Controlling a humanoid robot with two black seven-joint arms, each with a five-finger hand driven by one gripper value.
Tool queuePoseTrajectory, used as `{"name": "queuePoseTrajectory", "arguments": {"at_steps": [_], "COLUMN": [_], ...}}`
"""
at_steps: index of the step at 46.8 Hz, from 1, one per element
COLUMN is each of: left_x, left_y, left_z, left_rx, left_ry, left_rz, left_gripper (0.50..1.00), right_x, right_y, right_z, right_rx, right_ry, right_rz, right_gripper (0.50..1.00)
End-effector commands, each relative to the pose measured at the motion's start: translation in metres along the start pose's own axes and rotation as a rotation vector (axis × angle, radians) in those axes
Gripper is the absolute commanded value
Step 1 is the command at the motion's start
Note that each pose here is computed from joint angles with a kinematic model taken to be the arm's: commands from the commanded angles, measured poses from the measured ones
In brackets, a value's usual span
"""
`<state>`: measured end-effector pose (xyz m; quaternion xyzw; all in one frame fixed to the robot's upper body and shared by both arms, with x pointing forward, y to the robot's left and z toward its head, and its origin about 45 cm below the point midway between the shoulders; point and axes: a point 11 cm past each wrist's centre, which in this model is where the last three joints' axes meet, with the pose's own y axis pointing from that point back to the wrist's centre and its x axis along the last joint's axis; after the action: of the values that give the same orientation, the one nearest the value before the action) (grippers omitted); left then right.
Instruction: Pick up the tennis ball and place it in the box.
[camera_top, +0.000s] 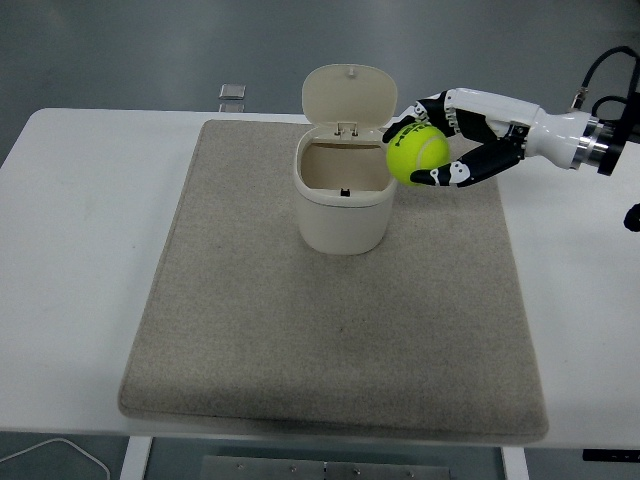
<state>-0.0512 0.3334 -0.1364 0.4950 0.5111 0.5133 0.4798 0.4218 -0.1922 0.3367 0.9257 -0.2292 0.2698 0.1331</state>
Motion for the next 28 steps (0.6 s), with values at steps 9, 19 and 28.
{"name": "queuePoseTrajectory", "arguments": {"at_steps": [9,19,28], "left_x": [0.000,0.000,0.000], "left_y": [0.000,0.000,0.000], "left_z": [0.000,0.000,0.000], "left_rx": [0.000,0.000,0.000], "left_ry": [0.000,0.000,0.000], "left_rz": [0.000,0.000,0.000], "left_gripper": [0.996,0.996,0.996], "right_x": [-0.001,0.000,-0.007], "right_y": [-0.029,-0.042,-0.053], "right_z": [-0.015,-0.016,-0.014], "right_rx": [0.038,0.042,0.044], "right_ry": [0.047,0.064,0.062], "right_rz": [0.036,0.054,0.040], "right_gripper": [0.500,0.500,0.500]}}
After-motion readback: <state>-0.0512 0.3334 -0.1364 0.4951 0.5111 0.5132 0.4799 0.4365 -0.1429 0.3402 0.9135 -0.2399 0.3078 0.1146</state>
